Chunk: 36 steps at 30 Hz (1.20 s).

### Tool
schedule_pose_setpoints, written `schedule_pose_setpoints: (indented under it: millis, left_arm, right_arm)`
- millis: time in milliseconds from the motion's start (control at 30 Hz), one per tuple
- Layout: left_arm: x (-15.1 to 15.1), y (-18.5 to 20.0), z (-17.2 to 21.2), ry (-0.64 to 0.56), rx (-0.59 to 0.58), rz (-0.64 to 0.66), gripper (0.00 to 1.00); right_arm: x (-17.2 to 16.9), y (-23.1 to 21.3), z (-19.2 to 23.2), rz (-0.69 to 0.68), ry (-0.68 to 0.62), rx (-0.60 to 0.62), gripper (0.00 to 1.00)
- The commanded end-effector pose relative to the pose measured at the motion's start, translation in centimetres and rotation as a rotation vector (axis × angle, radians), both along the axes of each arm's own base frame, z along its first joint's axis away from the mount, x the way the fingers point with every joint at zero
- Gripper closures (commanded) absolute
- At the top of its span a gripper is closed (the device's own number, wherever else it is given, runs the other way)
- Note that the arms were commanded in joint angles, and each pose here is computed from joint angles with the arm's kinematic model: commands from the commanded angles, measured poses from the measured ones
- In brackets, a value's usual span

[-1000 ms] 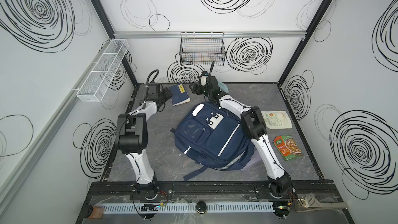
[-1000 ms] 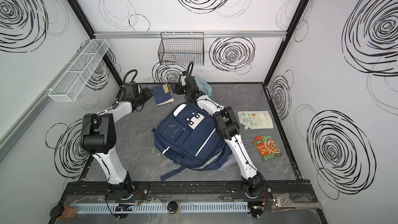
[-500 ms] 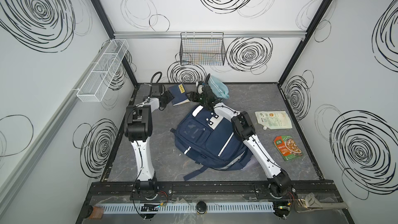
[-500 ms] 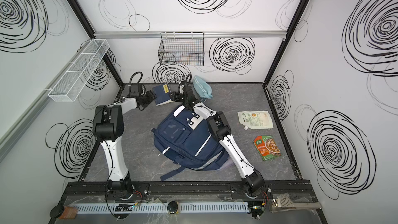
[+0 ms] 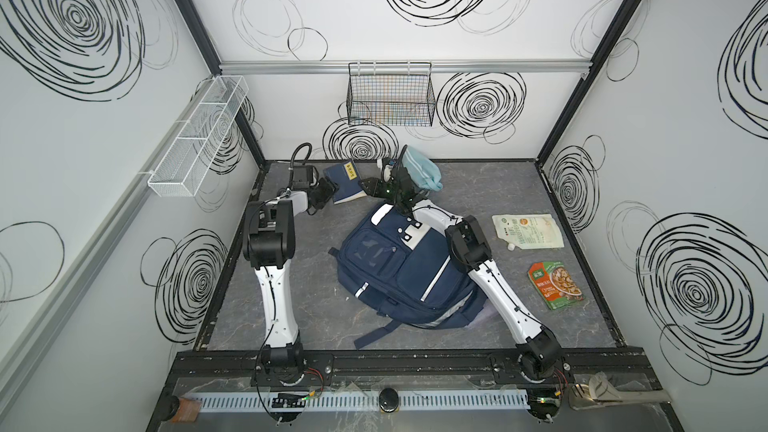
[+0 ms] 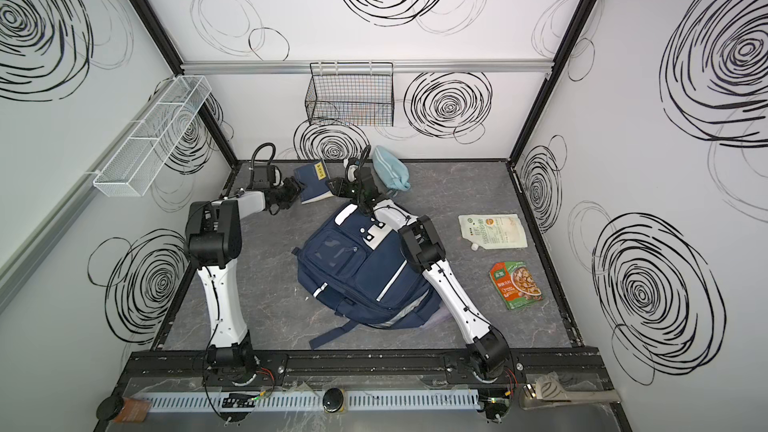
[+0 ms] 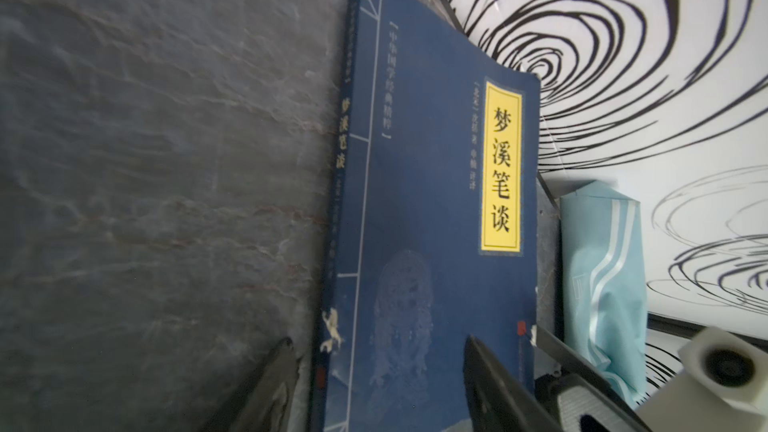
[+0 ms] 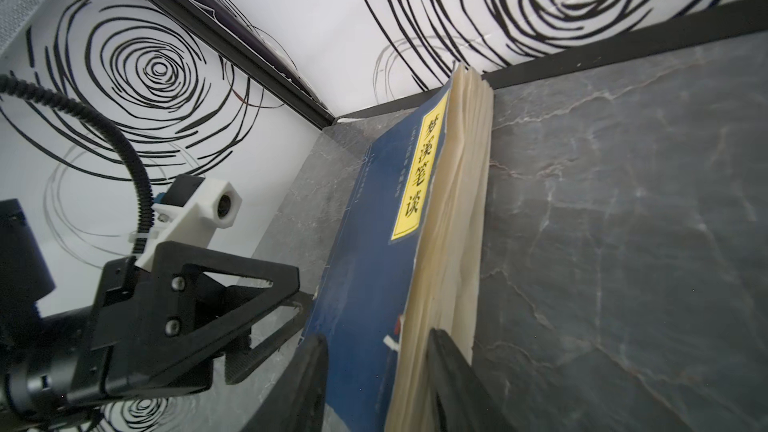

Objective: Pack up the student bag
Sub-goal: 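Reach both grippers to the blue yellow-labelled book beyond the backpack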

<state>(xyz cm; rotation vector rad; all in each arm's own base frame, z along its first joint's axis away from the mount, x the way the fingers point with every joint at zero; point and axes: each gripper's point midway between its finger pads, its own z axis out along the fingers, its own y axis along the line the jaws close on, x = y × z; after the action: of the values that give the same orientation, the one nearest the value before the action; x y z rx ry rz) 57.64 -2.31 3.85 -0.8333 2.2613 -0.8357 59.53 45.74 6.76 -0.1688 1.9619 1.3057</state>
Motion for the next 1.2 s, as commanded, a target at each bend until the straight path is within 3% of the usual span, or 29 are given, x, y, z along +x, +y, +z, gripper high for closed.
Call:
schedule_pose_setpoints:
  millis: [0,133,633,1000,1100,1167]
  left_arm:
    - [-0.8,-1.0,-1.9,0.04,-0.102,-0.007,0.34]
    - [-0.8,-1.5,-1.1,0.009,-0.16,-0.001,0.36]
    - [-0.1,-3.1,5.0,-0.159,-0.316,-0.017,0.54]
    - [-0.1,-3.7,6.9,-0.244,-0.397,-0.022,0.66]
    - [-0.1,-3.6,6.9,-0.246,-0.394,-0.021,0.63]
    - [-0.1,-3.4,6.3,-0.232,-0.376,-0.011,0.51]
  right_arm:
    - [-1.1,1.1,-1.3,0.055,0.025,0.034,0.63]
    - [-1.4,1.3,-1.2,0.076,0.039,0.049,0.75]
    - [-1.6,0.9,-2.4,0.085,0.086,0.046,0.76]
    - [-1.4,0.5,-2.5,0.081,0.105,0.045,0.79]
    - [-1.4,0.5,-2.4,0.082,0.109,0.055,0.83]
    - [-1.3,0.4,-2.0,0.083,0.108,0.068,0.87]
